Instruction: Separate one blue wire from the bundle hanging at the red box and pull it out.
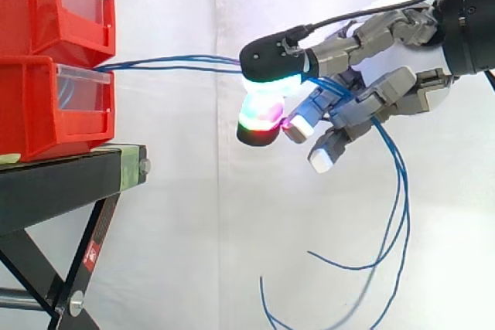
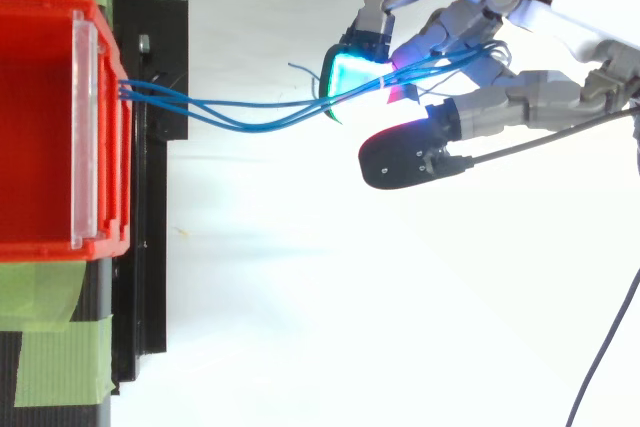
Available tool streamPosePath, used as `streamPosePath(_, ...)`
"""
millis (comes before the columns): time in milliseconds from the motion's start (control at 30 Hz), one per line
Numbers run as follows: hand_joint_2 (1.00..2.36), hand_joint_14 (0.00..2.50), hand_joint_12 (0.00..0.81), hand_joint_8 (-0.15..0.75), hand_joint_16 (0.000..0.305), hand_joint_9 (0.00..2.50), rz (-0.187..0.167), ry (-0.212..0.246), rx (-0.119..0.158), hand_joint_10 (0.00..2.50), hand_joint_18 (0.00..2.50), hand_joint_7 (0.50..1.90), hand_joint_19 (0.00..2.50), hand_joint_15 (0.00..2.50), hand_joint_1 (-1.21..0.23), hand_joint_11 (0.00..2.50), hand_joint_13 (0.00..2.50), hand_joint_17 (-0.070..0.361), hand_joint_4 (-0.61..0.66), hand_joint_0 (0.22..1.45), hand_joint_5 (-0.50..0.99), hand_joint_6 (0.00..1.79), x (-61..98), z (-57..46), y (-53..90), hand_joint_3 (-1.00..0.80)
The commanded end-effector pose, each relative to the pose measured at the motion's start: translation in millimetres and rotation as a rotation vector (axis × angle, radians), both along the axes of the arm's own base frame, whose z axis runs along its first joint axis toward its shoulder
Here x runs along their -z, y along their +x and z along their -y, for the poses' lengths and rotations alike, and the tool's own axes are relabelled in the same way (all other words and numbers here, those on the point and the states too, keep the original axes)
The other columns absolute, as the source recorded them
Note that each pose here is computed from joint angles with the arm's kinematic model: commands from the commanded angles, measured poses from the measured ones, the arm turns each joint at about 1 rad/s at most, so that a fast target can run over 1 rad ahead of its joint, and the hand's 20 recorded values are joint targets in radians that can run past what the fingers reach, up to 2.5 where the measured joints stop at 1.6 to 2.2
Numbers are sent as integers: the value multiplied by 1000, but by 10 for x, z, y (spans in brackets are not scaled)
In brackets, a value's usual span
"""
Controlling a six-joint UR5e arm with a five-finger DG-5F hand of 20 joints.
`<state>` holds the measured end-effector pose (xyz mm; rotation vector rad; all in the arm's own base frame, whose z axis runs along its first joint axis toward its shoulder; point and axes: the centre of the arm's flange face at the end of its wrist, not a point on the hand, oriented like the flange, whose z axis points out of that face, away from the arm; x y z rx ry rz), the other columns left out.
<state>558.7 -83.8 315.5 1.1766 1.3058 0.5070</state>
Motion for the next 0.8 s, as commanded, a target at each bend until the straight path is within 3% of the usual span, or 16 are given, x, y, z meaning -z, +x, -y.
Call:
streamPosePath(0, 1004, 2341, 296, 369, 46, 1035, 8, 2, 1, 15, 783, 1051, 775, 634, -672, 1300, 1289, 104, 231, 579, -238, 853, -12, -2, 5, -456)
streamPosePath(167, 1002, 2356, 299, 376, 48, 1038, 18, 16, 5, 14, 784, 1058, 780, 634, -633, 1287, 1287, 109, 238, 554, -238, 847, -15, -2, 9, -480)
streamPosePath(233, 1001, 2360, 303, 375, 49, 1026, 64, 54, 14, 16, 784, 1049, 778, 624, -625, 1285, 1286, 110, 240, 549, -239, 846, -37, 24, 42, -488)
streamPosePath(267, 1001, 2359, 299, 372, 49, 1025, 64, 54, 14, 16, 784, 1048, 777, 626, -625, 1286, 1286, 110, 241, 549, -239, 846, -37, 24, 42, -487)
streamPosePath(367, 1001, 2362, 307, 375, 49, 1025, 116, 85, 24, 15, 782, 1058, 779, 619, -624, 1276, 1286, 110, 241, 548, -239, 845, -68, 59, 81, -488)
streamPosePath(533, 1001, 2364, 308, 373, 49, 1023, 135, 85, 35, 15, 777, 1051, 779, 623, -622, 1275, 1286, 111, 241, 547, -239, 843, -88, 103, 96, -487)
streamPosePath(667, 1001, 2365, 306, 377, 49, 1019, 153, 84, 40, 14, 777, 1053, 771, 613, -623, 1271, 1285, 111, 244, 547, -239, 842, -193, 121, 145, -487)
streamPosePath(767, 1003, 2366, 301, 370, 49, 1020, 148, 74, 41, 16, 774, 1055, 772, 602, -631, 1275, 1285, 109, 238, 557, -239, 841, -196, 129, 150, -466)
